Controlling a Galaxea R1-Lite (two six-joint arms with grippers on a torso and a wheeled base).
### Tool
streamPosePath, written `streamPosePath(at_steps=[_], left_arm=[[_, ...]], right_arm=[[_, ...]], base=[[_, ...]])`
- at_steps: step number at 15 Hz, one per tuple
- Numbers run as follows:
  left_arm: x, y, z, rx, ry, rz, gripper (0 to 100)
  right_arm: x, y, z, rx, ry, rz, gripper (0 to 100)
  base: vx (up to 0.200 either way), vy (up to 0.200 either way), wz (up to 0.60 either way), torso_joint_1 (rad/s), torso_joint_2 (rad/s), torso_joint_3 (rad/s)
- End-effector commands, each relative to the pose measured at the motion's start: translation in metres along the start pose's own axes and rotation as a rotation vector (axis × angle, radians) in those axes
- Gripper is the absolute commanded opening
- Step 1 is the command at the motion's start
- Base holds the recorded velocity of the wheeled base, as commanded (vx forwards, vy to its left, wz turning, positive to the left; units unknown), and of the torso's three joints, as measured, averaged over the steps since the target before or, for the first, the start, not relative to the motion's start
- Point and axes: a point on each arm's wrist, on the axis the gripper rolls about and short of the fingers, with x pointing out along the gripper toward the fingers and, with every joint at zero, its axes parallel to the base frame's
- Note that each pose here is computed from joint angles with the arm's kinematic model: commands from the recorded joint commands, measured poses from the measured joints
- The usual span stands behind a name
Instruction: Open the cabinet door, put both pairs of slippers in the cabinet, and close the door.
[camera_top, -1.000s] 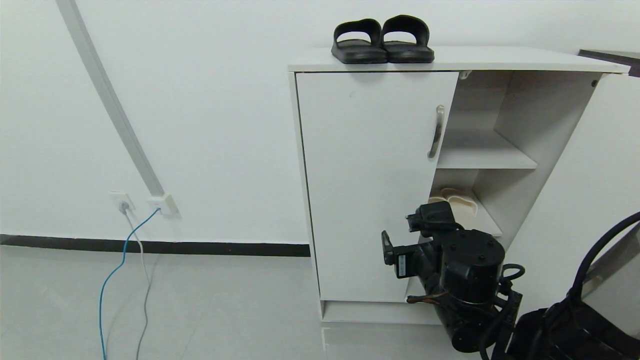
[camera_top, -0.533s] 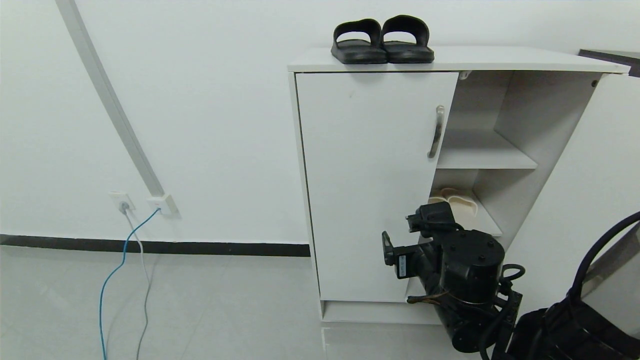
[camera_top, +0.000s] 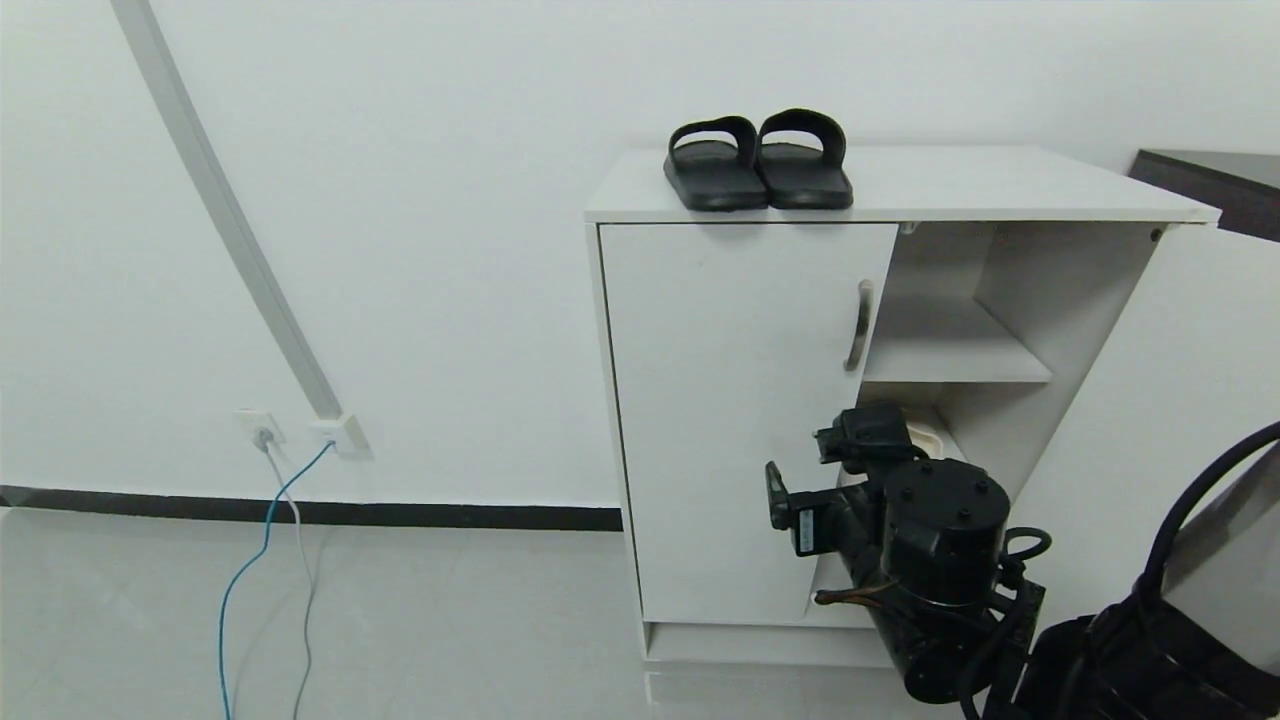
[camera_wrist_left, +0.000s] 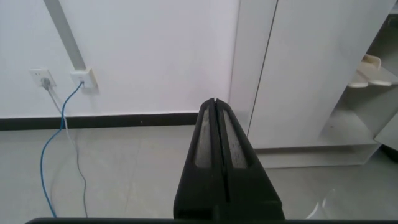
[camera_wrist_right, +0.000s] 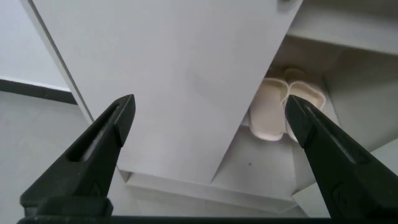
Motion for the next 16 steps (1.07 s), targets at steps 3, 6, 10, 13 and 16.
streamPosePath(at_steps=[3, 6, 10, 13, 16], left_arm=[[0.0001, 0.0000, 0.0000, 0.000, 0.001, 0.000, 0], [0.0001, 0.0000, 0.0000, 0.000, 0.001, 0.000, 0], [0.0001, 0.0000, 0.0000, 0.000, 0.001, 0.000, 0], [0.0001, 0.0000, 0.0000, 0.000, 0.001, 0.000, 0], [0.0001, 0.0000, 0.0000, 0.000, 0.001, -0.002, 0]], right_arm=[[-0.0001, 0.0005, -0.0004, -0.001, 0.001, 0.001, 100], [-0.0004, 0.0009, -0.0004, -0.001, 0.001, 0.003, 100], [-0.0009, 0.0011, -0.0008, -0.003, 0.002, 0.004, 100], [-0.0012, 0.0009, -0.0015, -0.005, 0.004, 0.004, 100], [-0.0011, 0.0010, -0.0020, -0.006, 0.005, 0.004, 100]], base=[[0.000, 0.000, 0.00, 0.113, -0.45, -0.343], [0.000, 0.000, 0.00, 0.134, -0.47, -0.331], [0.000, 0.000, 0.00, 0.171, -0.48, -0.322], [0.000, 0.000, 0.00, 0.186, -0.50, -0.316], [0.000, 0.000, 0.00, 0.201, -0.52, -0.320]])
